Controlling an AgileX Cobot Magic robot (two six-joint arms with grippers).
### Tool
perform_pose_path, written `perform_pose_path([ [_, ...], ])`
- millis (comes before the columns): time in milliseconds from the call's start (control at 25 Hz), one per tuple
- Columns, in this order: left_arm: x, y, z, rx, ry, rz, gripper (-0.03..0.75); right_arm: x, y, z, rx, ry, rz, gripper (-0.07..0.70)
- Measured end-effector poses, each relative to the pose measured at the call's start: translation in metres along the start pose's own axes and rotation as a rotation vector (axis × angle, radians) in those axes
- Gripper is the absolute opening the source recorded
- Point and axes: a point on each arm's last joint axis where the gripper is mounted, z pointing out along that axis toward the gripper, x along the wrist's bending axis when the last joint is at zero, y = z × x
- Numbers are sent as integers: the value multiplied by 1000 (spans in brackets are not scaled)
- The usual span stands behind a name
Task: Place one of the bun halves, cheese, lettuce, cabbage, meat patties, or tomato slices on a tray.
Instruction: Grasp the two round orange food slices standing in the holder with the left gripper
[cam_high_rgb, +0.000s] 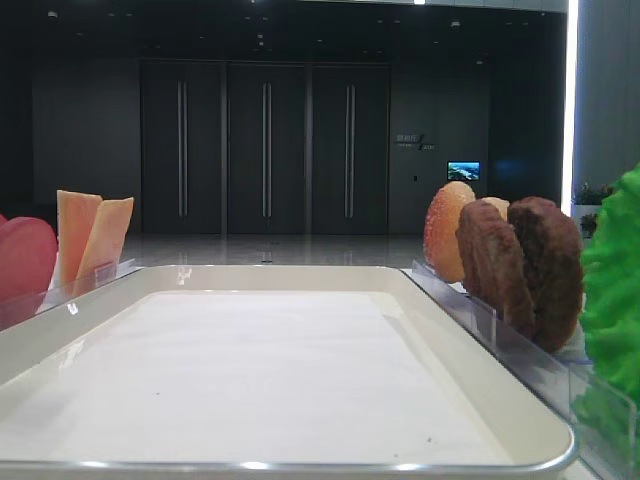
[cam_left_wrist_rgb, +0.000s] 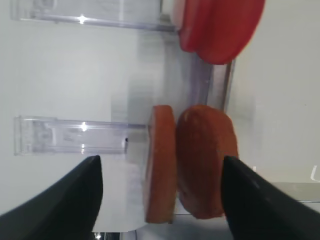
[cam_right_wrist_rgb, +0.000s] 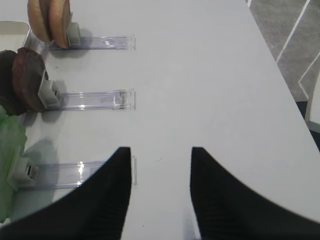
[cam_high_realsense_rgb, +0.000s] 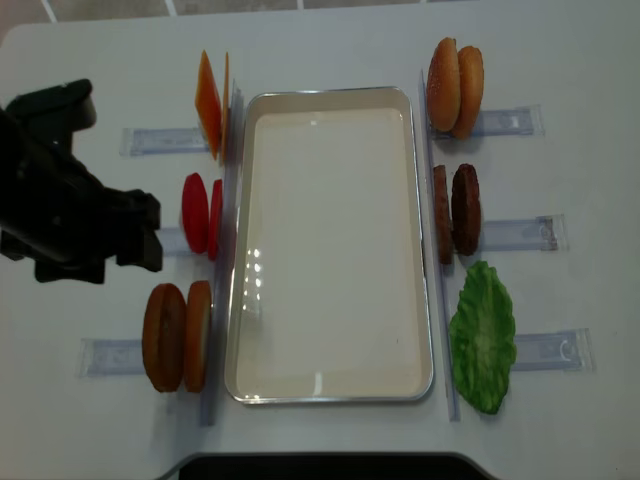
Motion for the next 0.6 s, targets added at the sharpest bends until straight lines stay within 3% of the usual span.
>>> perform_pose_path([
  [160, -31, -12, 6, -1, 7, -42, 559, 0, 0, 0, 0, 0, 0, 275],
  [600, -49, -7, 32, 22, 23, -66, 557, 0, 0, 0, 0, 0, 0, 275],
])
